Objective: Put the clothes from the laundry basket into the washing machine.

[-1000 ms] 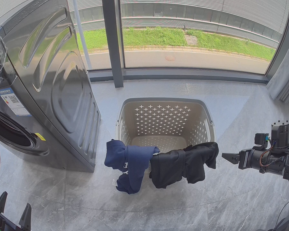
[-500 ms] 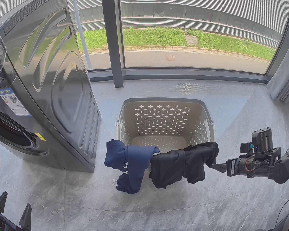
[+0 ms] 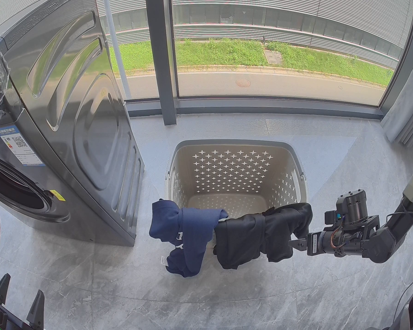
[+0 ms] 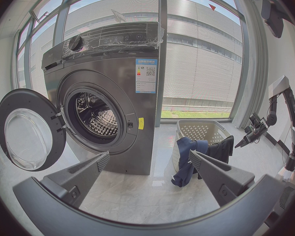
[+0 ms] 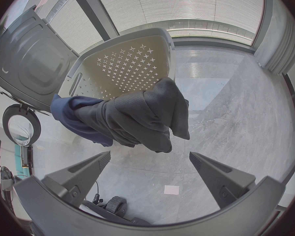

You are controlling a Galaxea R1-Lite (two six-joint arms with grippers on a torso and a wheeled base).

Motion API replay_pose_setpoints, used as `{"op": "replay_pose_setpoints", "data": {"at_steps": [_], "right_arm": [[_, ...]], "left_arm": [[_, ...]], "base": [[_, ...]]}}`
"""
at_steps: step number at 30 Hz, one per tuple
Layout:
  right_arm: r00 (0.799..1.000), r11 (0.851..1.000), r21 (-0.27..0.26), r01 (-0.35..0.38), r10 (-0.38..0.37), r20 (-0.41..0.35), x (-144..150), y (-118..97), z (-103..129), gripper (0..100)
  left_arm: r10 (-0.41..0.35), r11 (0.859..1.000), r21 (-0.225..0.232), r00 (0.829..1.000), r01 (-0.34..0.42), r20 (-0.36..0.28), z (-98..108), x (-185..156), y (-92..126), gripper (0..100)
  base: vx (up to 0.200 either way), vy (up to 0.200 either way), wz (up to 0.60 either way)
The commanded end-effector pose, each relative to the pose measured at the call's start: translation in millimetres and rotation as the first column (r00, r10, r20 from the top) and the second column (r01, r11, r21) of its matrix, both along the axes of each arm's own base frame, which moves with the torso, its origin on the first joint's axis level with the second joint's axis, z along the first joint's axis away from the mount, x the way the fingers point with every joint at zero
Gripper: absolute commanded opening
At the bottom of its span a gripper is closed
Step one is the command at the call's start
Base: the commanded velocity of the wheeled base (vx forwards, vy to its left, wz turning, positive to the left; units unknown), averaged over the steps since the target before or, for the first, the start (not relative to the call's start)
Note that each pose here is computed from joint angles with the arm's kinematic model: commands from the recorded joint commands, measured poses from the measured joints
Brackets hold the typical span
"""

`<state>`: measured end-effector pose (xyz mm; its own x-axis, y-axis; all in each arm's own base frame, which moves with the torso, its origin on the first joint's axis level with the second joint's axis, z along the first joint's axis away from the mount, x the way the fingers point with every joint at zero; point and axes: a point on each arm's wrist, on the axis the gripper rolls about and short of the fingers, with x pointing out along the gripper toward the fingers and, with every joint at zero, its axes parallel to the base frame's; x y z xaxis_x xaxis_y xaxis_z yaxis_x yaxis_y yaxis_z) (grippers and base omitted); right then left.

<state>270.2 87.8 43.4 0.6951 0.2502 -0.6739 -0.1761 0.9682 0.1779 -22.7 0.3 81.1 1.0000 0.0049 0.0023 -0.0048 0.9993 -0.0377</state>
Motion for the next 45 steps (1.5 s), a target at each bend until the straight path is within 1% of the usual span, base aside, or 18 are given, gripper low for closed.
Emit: {"op": "replay_pose_setpoints", "data": {"at_steps": [1,12,19,22,23,29,34,36,39,40,42,45], "right_arm": [[0.999,1.000,-0.012,-0.001,0.001,-0.041,12,5,-18,100],[0.999,1.000,-0.011,0.002,-0.003,-0.035,32,9,-28,100],[1.000,1.000,0.004,-0.011,0.011,-0.002,38,13,-31,100],[1.000,1.000,0.010,-0.020,0.020,0.015,38,16,-30,100],[1.000,1.000,0.011,-0.023,0.022,0.016,37,16,-30,0],[0.999,0.999,0.019,-0.033,0.032,0.020,37,18,-29,0],[0.999,0.999,0.026,-0.048,0.047,0.020,31,19,-25,0],[0.997,0.997,0.035,-0.066,0.065,0.044,22,21,-17,0],[0.994,0.995,0.044,-0.091,0.088,0.063,13,24,-10,0],[0.993,0.994,0.047,-0.101,0.097,0.073,5,23,-5,0],[0.991,0.993,0.049,-0.109,0.105,0.082,-3,22,2,0],[0.991,0.993,0.049,-0.111,0.107,0.077,-11,20,3,0]], "left_arm": [[-0.002,1.000,0.001,1.000,0.002,-0.001,-5,0,0,100],[-0.002,1.000,-0.002,1.000,0.002,-0.001,-5,0,0,100],[-0.002,1.000,-0.001,1.000,0.002,-0.001,-5,0,0,100],[-0.002,1.000,-0.002,1.000,0.002,-0.001,-5,0,0,100],[-0.002,1.000,-0.002,1.000,0.002,-0.001,-5,0,0,100],[-0.002,1.000,-0.002,1.000,0.002,-0.001,-5,0,0,100],[-0.002,1.000,-0.002,1.000,0.002,-0.001,-5,0,0,100],[-0.002,1.000,-0.002,1.000,0.002,-0.001,-5,0,0,100],[-0.002,1.000,-0.002,1.000,0.002,-0.001,-5,0,0,100],[-0.002,1.000,-0.002,1.000,0.002,-0.001,-5,0,0,100],[-0.002,1.000,-0.002,1.000,0.002,-0.001,-5,0,0,100],[-0.002,1.000,-0.001,1.000,0.002,-0.001,-5,0,0,100]], "base": [[0.000,0.000,0.00],[0.000,0.000,0.00],[0.000,0.000,0.00],[0.000,0.000,0.00],[0.000,0.000,0.00],[0.000,0.000,0.00],[0.000,0.000,0.00],[0.000,0.000,0.00],[0.000,0.000,0.00],[0.000,0.000,0.00],[0.000,0.000,0.00],[0.000,0.000,0.00]]}}
